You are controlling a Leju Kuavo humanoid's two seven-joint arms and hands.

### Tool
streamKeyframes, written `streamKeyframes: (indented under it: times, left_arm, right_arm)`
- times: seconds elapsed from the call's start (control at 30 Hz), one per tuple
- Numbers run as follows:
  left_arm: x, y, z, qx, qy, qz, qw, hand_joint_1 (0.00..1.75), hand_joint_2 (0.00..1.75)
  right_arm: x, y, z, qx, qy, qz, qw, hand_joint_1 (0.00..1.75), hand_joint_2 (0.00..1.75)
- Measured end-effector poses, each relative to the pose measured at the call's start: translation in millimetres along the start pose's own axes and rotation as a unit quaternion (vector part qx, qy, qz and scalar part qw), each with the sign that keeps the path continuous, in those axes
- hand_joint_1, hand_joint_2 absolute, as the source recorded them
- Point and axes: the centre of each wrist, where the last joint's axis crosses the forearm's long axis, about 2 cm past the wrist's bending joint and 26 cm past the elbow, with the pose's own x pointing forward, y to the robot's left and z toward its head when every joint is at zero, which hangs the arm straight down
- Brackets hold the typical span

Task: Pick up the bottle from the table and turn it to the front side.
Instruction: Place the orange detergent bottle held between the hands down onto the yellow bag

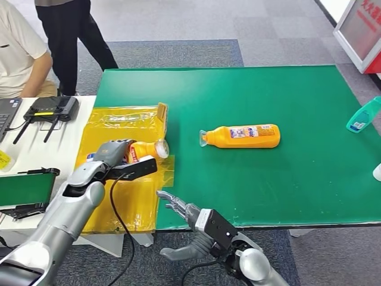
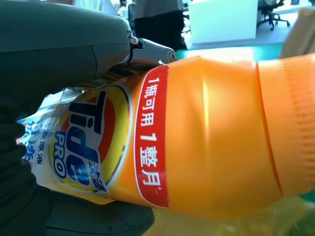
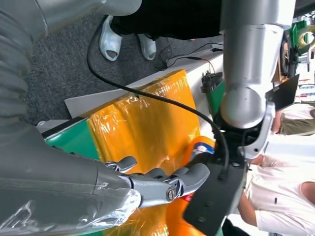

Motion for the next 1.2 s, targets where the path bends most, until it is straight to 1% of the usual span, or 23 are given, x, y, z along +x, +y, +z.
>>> streamKeyframes:
  times: [0.27,0.5,0.7,0.83,0.87,1.07,1.2]
  left_arm:
    - [14.4,-15.3,-4.6,-0.032,-0.006,0.010,0.999,1.75,1.75]
    - [25.2,-15.9,-8.0,-0.035,-0.004,0.018,0.999,1.75,1.75]
    - [29.1,-16.2,-9.4,-0.037,-0.006,0.021,0.999,1.75,1.75]
    - [30.1,-16.2,-9.9,-0.036,-0.006,0.021,0.999,0.02,1.75]
    - [30.3,-16.2,-9.9,-0.033,-0.005,0.021,0.999,0.00,1.75]
    - [34.5,-18.1,-9.1,-0.018,-0.005,0.025,1.000,0.00,1.75]
    - [40.1,-19.8,-5.4,-0.003,-0.025,0.051,0.998,0.00,1.75]
  right_arm:
    - [-2.4,-0.1,1.5,-0.003,0.003,-0.001,1.000,0.00,1.75]
    - [-3.1,-2.0,4.4,-0.009,0.002,-0.003,1.000,0.00,1.75]
    - [-3.2,-3.8,5.8,-0.013,0.002,-0.002,1.000,0.00,1.75]
    - [-3.2,-4.1,6.1,-0.013,0.003,-0.002,1.000,0.00,1.75]
    - [-3.3,-4.0,6.3,-0.013,0.003,-0.002,1.000,0.00,1.75]
    - [-4.5,-1.8,9.9,-0.015,0.008,-0.004,1.000,0.00,1.75]
    - [-5.2,-1.6,12.3,-0.018,0.012,-0.004,1.000,0.00,1.75]
